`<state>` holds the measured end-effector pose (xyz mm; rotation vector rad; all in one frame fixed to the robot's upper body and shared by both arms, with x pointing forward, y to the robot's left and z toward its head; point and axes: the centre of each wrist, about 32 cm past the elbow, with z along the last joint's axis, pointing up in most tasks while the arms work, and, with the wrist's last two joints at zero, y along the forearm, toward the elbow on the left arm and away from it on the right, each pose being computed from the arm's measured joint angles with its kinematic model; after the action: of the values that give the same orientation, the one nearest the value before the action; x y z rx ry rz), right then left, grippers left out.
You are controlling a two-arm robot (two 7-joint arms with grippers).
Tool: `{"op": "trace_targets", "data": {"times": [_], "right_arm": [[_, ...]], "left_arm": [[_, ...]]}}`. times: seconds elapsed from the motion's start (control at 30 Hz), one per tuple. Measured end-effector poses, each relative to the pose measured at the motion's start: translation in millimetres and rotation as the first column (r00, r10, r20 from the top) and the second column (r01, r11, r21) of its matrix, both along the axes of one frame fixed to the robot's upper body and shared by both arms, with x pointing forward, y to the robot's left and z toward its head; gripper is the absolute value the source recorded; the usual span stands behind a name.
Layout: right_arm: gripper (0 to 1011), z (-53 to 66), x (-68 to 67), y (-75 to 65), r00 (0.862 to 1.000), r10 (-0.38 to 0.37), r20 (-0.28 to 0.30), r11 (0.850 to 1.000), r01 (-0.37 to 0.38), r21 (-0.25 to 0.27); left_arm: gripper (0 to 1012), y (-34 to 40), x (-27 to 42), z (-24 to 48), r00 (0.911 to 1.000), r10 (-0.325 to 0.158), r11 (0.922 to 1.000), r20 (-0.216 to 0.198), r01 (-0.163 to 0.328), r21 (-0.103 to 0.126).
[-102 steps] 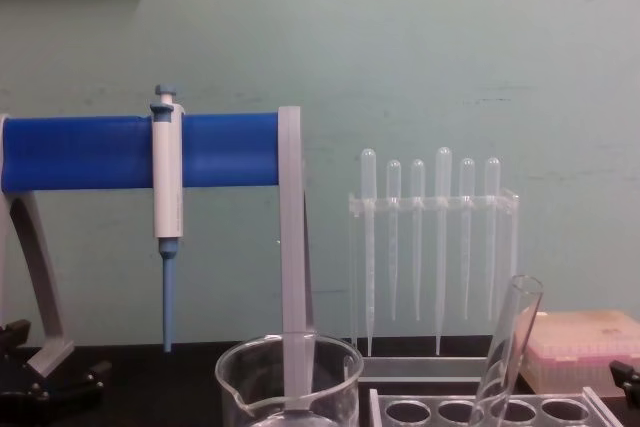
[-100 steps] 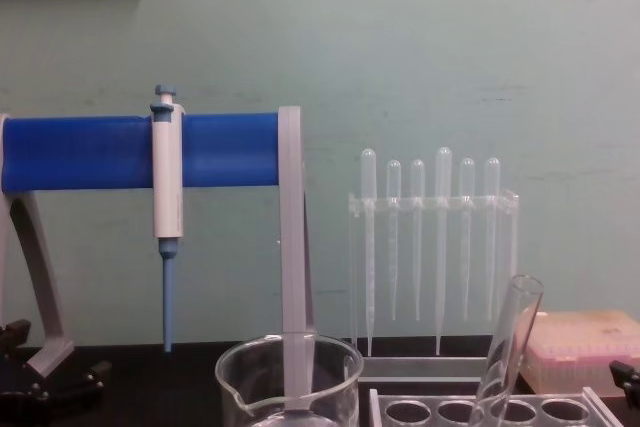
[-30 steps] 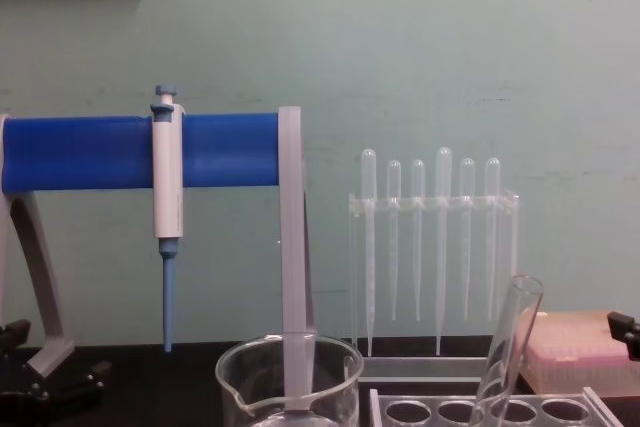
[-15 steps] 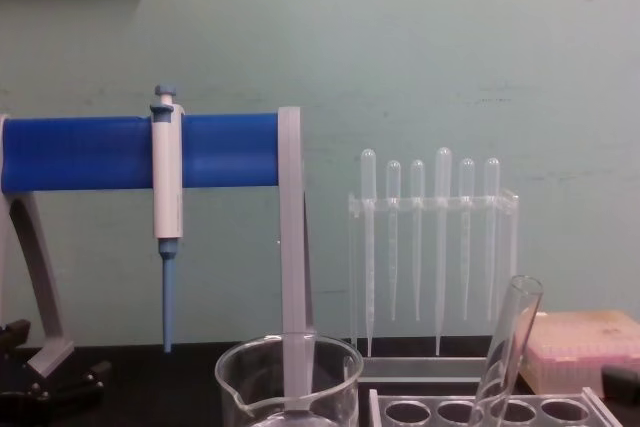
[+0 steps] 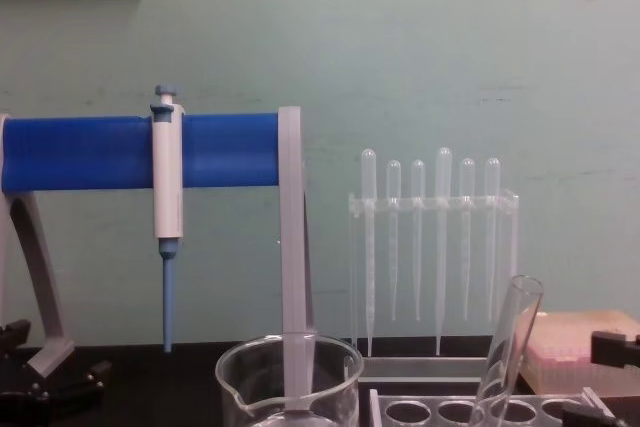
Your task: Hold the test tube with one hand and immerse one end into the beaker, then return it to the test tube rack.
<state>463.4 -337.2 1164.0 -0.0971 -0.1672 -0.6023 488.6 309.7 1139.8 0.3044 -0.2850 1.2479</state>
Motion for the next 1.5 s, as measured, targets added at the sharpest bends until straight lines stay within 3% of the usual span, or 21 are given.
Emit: {"op": "trace_targets", "data": {"times": [0.33,0.6,1.07,1.5], "right_arm": [[1000,-1.7,5.7,9.7,0.999,0.042,-0.027,0.998,-0.04,0.048],[1000,1.4,18.1,22.1,0.997,0.049,-0.052,0.996,-0.044,0.082],[1000,5.7,38.1,42.5,0.996,0.051,-0.078,0.996,-0.044,0.081],[973,5.6,37.3,41.4,0.996,0.049,-0.077,0.996,-0.043,0.079]], "left_arm": [[1000,0.0,0.0,0.0,1.0,0.0,1.0,0.0,0.0,0.0],[1000,0.0,0.0,0.0,1.0,0.0,1.0,0.0,0.0,0.0],[1000,0.0,0.0,0.0,1.0,0.0,1.0,0.0,0.0,0.0],[1000,0.0,0.0,0.0,1.0,0.0,1.0,0.0,0.0,0.0]]}}
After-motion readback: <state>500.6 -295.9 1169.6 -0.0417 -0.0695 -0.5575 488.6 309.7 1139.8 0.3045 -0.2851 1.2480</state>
